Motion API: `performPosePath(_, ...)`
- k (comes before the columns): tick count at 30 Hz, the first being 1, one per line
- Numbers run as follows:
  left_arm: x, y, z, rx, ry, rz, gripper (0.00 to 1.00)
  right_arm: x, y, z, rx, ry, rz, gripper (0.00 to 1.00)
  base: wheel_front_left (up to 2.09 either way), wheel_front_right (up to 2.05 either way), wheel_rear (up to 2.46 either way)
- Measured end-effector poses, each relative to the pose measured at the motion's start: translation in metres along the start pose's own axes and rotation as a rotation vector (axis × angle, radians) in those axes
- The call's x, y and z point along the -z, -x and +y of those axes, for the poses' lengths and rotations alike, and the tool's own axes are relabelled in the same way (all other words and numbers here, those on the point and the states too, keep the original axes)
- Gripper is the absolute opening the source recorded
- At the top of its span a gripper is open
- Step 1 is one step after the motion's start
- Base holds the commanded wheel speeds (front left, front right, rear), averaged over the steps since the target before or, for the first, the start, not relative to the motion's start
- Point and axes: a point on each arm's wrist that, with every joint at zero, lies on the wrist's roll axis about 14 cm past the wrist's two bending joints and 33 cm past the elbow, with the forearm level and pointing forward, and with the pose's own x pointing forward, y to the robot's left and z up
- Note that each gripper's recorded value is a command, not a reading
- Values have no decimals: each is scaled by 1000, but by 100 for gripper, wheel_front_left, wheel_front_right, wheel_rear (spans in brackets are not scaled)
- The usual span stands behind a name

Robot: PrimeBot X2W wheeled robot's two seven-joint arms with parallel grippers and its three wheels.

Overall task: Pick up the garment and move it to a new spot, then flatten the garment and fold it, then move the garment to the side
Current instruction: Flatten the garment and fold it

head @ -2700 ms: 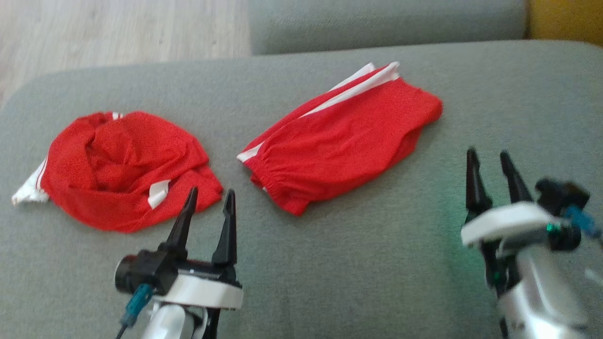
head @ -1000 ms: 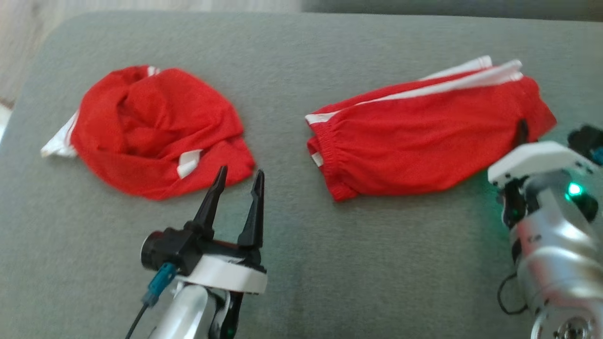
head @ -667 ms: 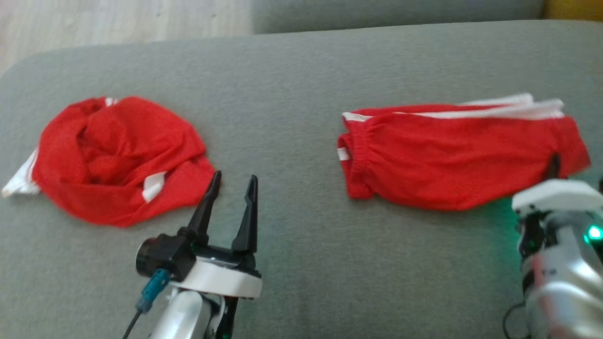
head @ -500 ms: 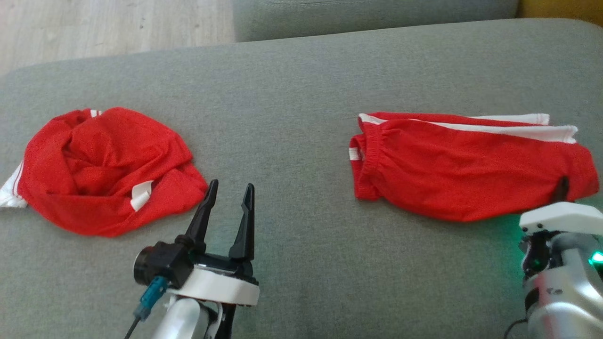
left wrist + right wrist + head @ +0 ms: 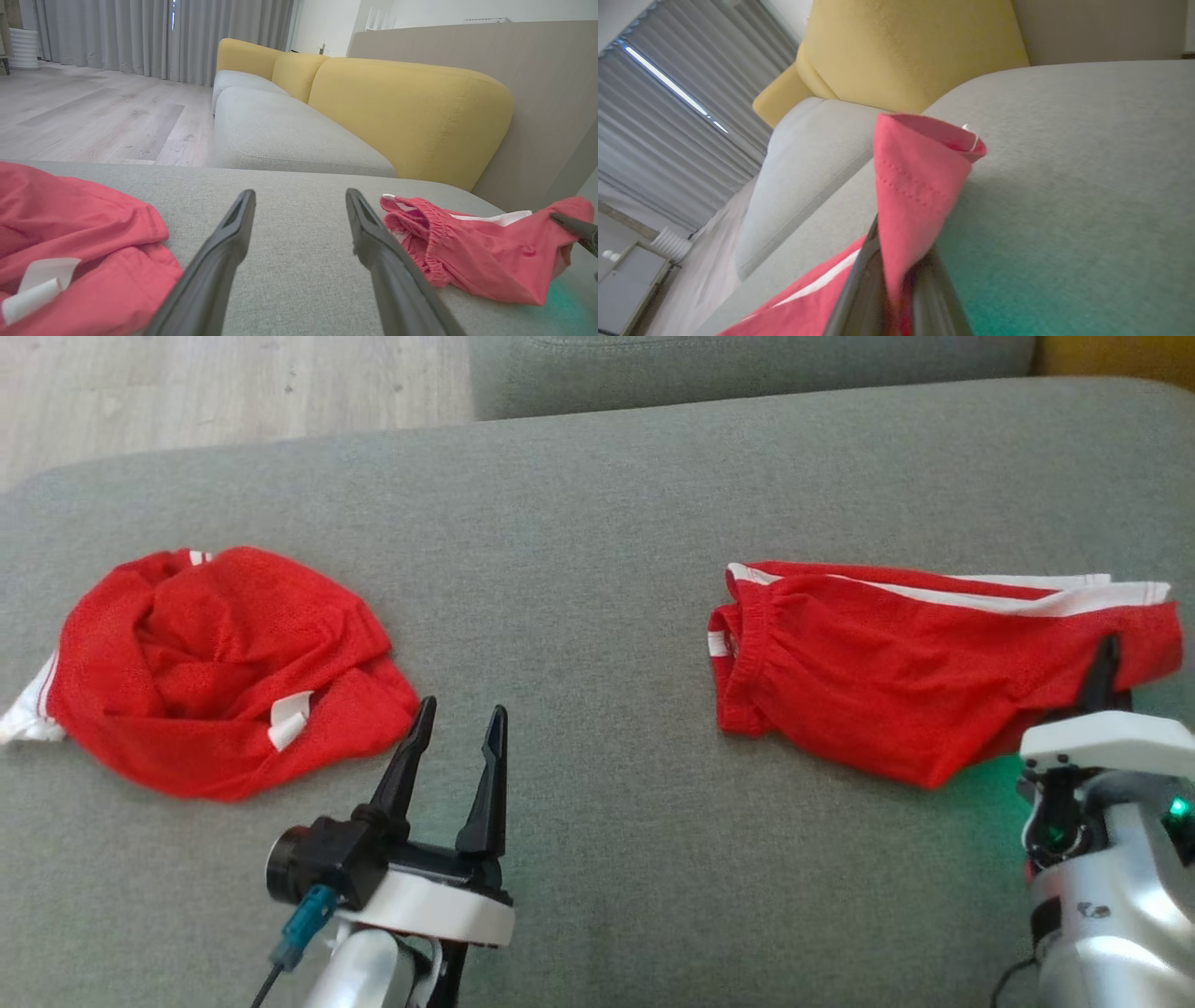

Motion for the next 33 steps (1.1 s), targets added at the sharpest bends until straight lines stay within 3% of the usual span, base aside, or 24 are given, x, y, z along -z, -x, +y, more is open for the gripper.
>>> performPosePath(9,-10,10,6,-26,-15,-26,100,-7,2,75,-221,-12,-24,0,0,0,0)
performPosePath(20,-17,25,16,-73,-15,-46,100,27,34,161,-508,51,57,0,0,0,0)
performPosePath(26,-18,31,21,-97,-17,-49,100,55,52,180,-593,118,130,0,0,0,0)
performPosePath(33,-21,36,24,-110,-19,-60,100,113,82,163,-633,285,292,0,0,0,0)
